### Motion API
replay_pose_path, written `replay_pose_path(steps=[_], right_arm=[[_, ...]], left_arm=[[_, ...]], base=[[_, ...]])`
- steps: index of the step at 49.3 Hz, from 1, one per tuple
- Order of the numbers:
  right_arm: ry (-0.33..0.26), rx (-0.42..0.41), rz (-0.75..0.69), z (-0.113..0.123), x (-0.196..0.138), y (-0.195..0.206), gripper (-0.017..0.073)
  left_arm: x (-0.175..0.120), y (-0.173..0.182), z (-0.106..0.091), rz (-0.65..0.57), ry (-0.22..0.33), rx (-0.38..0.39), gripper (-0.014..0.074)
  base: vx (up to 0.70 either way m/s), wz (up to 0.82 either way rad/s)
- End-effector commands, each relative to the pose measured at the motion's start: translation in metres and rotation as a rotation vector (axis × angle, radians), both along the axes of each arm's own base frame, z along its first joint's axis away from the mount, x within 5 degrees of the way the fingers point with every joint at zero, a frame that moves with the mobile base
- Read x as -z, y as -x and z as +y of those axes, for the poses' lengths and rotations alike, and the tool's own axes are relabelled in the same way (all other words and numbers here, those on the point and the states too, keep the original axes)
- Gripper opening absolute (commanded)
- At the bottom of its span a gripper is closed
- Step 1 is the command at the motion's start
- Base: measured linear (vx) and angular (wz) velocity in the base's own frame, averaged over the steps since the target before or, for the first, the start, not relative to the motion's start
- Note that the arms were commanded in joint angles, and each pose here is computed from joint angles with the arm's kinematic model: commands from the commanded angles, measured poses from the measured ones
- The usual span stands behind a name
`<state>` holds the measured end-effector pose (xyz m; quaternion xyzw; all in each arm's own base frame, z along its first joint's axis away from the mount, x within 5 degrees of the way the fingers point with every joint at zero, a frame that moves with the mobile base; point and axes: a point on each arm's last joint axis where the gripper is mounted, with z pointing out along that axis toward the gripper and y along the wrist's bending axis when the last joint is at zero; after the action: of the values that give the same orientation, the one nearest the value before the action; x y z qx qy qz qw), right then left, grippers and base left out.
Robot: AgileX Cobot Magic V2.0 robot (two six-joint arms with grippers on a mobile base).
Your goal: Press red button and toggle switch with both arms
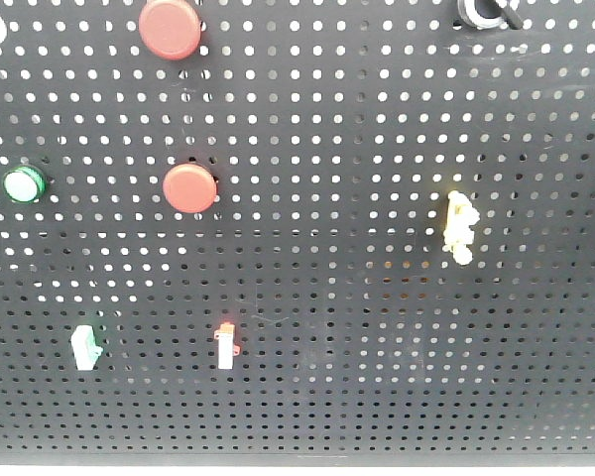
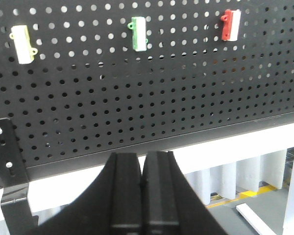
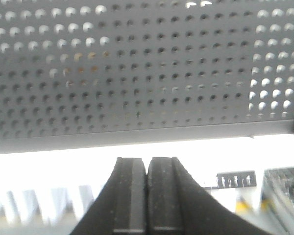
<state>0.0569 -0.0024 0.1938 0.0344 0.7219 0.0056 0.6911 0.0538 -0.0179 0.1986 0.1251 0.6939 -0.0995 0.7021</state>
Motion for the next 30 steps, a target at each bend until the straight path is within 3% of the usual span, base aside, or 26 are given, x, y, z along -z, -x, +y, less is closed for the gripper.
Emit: replay_pose_path(steps=[1, 30], right_arm=[[0.013, 0.001, -0.13, 0.0001, -0.0081, 0.0007, -0.0003], [0.021, 0.002, -0.132, 0.0001, -0.0081, 0.0012, -0.0003]], left_arm=[[0.0039, -0.0008, 0.0002, -0.045, 0.024, -0.005, 0.0002], [0.004, -0.0008, 0.0002, -0.044, 0.024, -0.005, 0.0002]], base=[[0.0, 0.0], [0.0, 0.0]])
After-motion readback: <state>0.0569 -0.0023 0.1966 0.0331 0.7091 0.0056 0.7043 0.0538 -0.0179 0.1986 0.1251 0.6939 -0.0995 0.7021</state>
